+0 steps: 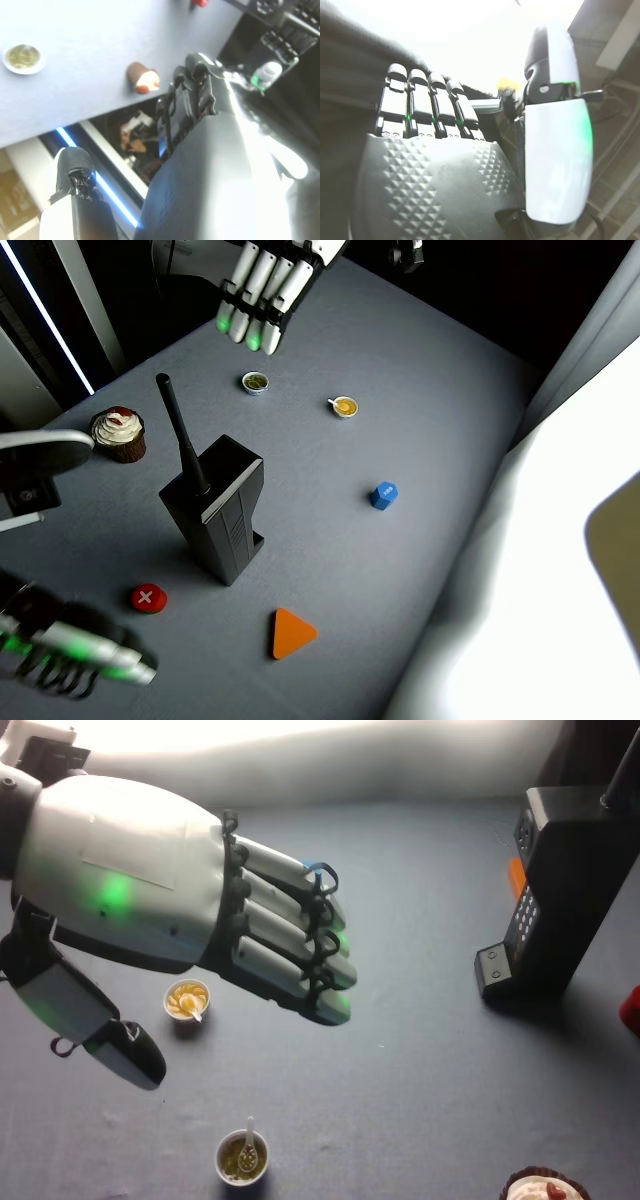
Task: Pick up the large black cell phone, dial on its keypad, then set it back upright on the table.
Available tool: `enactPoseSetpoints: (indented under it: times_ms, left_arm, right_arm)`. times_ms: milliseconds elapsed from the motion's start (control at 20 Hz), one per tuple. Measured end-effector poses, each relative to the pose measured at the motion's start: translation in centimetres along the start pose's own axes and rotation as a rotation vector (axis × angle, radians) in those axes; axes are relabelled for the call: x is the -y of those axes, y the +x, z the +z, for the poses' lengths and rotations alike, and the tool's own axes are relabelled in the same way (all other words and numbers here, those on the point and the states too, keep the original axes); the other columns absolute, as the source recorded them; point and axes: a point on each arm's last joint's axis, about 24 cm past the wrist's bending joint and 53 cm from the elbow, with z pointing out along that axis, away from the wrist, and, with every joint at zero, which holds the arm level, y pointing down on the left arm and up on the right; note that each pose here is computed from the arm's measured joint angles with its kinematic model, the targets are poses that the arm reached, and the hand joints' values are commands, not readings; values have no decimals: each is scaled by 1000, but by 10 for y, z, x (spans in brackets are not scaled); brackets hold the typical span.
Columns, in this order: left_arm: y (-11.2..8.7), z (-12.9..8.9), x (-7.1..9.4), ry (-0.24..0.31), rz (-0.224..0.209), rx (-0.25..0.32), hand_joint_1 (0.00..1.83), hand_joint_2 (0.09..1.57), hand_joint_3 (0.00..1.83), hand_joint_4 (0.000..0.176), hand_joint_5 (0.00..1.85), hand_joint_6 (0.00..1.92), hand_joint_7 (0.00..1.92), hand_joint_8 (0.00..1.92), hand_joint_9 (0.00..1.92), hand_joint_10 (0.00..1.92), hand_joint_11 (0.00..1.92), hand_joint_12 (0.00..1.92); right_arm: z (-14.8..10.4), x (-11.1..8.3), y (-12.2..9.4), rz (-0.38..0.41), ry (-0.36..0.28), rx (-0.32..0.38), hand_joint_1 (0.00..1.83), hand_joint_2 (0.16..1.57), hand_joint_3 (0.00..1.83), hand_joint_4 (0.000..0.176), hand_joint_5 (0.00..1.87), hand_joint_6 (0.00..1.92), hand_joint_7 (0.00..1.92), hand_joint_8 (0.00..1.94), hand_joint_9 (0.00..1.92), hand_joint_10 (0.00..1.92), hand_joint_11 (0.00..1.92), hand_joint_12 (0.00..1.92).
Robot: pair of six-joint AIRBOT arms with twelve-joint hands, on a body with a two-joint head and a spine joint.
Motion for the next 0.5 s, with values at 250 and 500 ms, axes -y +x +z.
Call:
enactPoseSetpoints:
  times_ms: [250,500]
  left_arm:
    - [0,0,-2,0,-3,-2,682,1062,1,0,208,2,182,2,201,3,0,512]
    - [-2,-7,-16,-33,-11,4,699,1053,2,0,223,0,191,1,205,1,0,513]
  right_arm:
    - [2,6,4,12,-4,-11,1038,948,0,0,0,0,0,0,0,0,0,0]
    - [10,9,2,37,-12,9,1111,937,0,0,0,0,0,0,0,0,0,0]
